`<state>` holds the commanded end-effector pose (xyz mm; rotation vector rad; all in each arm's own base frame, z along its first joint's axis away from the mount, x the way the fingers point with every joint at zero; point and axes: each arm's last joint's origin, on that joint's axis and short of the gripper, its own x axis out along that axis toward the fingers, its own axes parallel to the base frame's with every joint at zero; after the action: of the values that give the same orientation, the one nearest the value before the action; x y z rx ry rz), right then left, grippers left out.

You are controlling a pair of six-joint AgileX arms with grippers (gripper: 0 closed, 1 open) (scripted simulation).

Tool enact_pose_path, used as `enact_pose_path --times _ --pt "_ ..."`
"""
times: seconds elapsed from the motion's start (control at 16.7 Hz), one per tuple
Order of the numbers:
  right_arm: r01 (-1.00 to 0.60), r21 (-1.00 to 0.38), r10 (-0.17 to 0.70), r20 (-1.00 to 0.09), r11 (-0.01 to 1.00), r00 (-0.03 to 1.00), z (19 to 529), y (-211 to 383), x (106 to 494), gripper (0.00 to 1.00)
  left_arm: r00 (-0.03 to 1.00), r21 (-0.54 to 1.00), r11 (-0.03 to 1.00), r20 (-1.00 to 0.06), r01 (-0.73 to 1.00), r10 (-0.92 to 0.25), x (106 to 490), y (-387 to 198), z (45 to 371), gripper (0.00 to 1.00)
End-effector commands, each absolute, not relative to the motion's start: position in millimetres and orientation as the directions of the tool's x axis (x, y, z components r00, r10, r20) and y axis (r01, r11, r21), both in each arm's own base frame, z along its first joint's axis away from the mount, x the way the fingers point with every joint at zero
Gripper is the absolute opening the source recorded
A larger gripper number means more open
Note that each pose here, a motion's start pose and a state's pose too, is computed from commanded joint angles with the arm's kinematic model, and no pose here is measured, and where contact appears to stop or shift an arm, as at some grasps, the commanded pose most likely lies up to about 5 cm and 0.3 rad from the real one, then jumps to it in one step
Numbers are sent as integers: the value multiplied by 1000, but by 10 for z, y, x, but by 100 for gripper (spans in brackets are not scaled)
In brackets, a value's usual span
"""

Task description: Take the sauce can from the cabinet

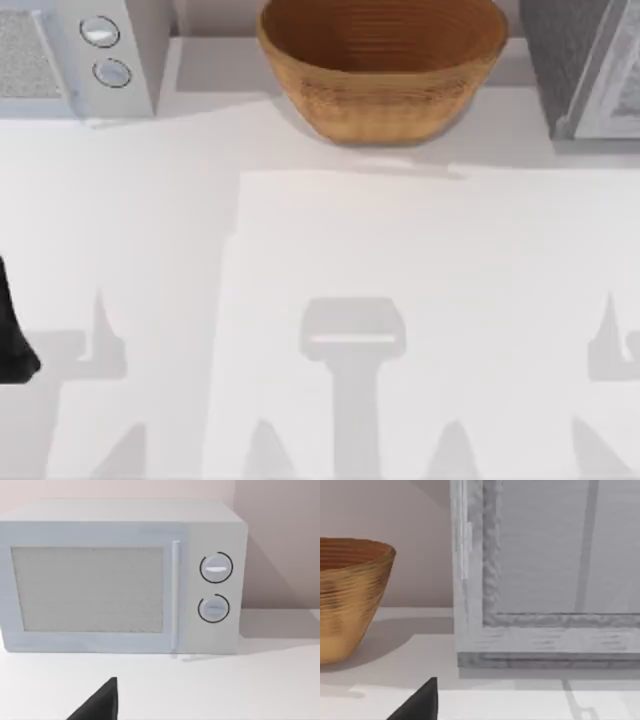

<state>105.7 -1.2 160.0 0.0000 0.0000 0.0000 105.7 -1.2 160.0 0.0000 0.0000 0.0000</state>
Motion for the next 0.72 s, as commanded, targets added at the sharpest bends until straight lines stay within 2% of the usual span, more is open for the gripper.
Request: enact_pose_path --times 0.36,0.72 --pt "4 -1 -4 -37 1000 999 1845 -2 1068 100 1000 0 1000 0 0 0 1057 -12 1600 100" --pt "3 -5 -3 -63 1000 998 2941 60 1266 100 1000 0 1000 0 0 0 1057 -12 1600 100"
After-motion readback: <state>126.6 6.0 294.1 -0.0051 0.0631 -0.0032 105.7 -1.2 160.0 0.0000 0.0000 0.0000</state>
